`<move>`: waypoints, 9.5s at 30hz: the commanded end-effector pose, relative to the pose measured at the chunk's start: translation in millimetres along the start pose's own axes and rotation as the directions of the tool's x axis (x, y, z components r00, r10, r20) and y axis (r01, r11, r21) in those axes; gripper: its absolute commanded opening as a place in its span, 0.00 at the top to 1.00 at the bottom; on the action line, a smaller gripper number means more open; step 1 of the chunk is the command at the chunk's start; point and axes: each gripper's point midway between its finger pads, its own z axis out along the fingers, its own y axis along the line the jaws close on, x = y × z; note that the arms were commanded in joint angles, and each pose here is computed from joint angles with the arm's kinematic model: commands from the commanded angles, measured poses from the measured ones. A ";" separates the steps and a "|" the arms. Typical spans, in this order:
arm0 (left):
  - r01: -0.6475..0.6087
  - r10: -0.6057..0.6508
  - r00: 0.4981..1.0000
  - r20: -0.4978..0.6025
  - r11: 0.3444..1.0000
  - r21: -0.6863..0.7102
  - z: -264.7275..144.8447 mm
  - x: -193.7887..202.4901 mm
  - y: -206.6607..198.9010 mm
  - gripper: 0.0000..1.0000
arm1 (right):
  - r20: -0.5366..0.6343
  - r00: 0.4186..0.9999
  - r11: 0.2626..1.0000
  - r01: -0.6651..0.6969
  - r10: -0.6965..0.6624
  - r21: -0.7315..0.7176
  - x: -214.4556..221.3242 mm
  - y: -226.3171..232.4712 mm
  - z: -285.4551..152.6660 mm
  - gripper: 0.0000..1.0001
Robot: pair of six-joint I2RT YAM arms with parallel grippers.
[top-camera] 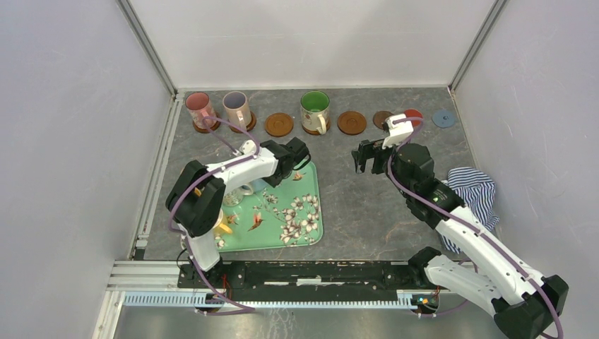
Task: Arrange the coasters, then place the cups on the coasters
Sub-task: Pick up the cup from the tray, then place the cup on the coaster, then pick up the cup from the tray.
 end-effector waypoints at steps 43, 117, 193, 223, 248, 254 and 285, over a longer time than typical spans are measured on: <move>-0.578 0.603 0.797 -0.008 0.767 0.280 -29.7 51.1 40.8 0.61 | 0.024 0.999 1.000 -0.021 0.021 -0.002 1.7 4.7 16.8 0.02; -0.682 0.562 0.731 0.387 0.573 0.455 33.0 -95.4 -212.8 0.98 | 0.102 0.994 0.999 -0.040 0.039 0.001 -33.0 -2.7 -22.6 0.02; -0.744 0.663 0.668 0.337 0.594 0.306 91.7 -85.0 -189.4 0.98 | 0.059 0.998 1.000 -0.029 0.029 -0.005 -20.6 -0.2 -14.9 0.02; -0.726 0.611 0.688 0.392 0.581 0.367 50.5 -113.6 -203.5 0.49 | 0.053 0.998 0.999 -0.030 0.030 -0.016 -19.3 2.2 -13.7 0.02; -0.654 0.536 0.756 0.375 0.607 0.451 -43.9 -121.6 -155.9 0.24 | 0.055 0.998 0.998 -0.037 0.039 -0.042 -7.0 6.1 -8.9 0.02; -0.606 0.499 0.795 0.346 0.619 0.499 -72.8 -115.9 -123.2 0.09 | 0.053 0.998 0.998 -0.039 0.042 -0.045 -3.7 6.9 -6.2 0.02; -0.150 0.113 0.984 0.135 0.939 0.310 -87.7 -81.8 41.2 0.00 | 0.012 0.998 0.998 -0.063 0.063 0.000 21.6 2.0 12.0 0.02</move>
